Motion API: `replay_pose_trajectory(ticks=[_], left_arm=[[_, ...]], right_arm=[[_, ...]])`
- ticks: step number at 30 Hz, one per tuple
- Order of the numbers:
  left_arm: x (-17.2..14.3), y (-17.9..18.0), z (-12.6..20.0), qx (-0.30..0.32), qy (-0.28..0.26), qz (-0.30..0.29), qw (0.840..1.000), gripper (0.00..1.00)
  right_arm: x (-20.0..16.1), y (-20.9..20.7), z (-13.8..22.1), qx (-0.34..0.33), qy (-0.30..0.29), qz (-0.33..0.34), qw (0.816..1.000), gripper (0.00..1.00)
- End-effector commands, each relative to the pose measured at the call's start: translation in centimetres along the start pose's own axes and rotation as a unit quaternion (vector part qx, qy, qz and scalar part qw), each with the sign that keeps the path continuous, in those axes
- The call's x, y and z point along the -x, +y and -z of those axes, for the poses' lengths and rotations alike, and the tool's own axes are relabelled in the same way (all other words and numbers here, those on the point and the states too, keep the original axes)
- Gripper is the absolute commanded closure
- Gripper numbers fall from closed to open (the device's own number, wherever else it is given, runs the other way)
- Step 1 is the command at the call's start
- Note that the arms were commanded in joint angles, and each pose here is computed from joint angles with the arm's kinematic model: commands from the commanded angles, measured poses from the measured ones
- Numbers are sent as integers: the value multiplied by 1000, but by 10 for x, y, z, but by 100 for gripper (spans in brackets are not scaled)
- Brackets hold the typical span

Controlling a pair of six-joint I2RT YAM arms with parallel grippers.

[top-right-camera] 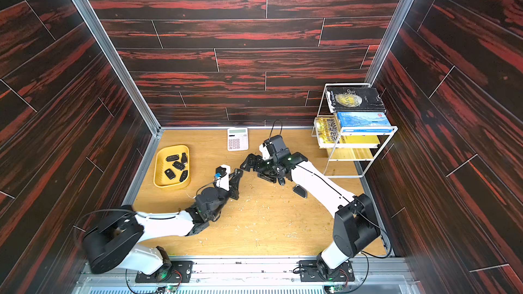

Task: Place the car key into the storage box
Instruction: Pick up the car key from the center of the board, then place the car key in the storage box.

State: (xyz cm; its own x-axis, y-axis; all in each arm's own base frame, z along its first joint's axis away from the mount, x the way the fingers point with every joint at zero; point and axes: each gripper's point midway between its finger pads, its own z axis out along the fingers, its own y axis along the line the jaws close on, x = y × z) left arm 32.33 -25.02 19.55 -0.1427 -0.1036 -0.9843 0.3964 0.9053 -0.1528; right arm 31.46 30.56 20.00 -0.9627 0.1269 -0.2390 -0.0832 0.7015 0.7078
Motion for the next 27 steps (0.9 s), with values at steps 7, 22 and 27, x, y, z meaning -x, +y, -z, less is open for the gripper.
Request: replay_pose_trajectory(ticks=[7, 22, 27], left_arm=[[26, 85, 59, 115, 87, -43, 989, 90], [38, 210, 80, 256, 265, 45, 928, 100], [22, 249, 64, 281, 313, 60, 906, 100]], right_arm=[[11, -11, -11, -21, -10, 12, 1000, 1], [-2, -49, -31, -41, 12, 13, 999, 2], [-5, -63, -25, -45, 10, 8, 999, 2]])
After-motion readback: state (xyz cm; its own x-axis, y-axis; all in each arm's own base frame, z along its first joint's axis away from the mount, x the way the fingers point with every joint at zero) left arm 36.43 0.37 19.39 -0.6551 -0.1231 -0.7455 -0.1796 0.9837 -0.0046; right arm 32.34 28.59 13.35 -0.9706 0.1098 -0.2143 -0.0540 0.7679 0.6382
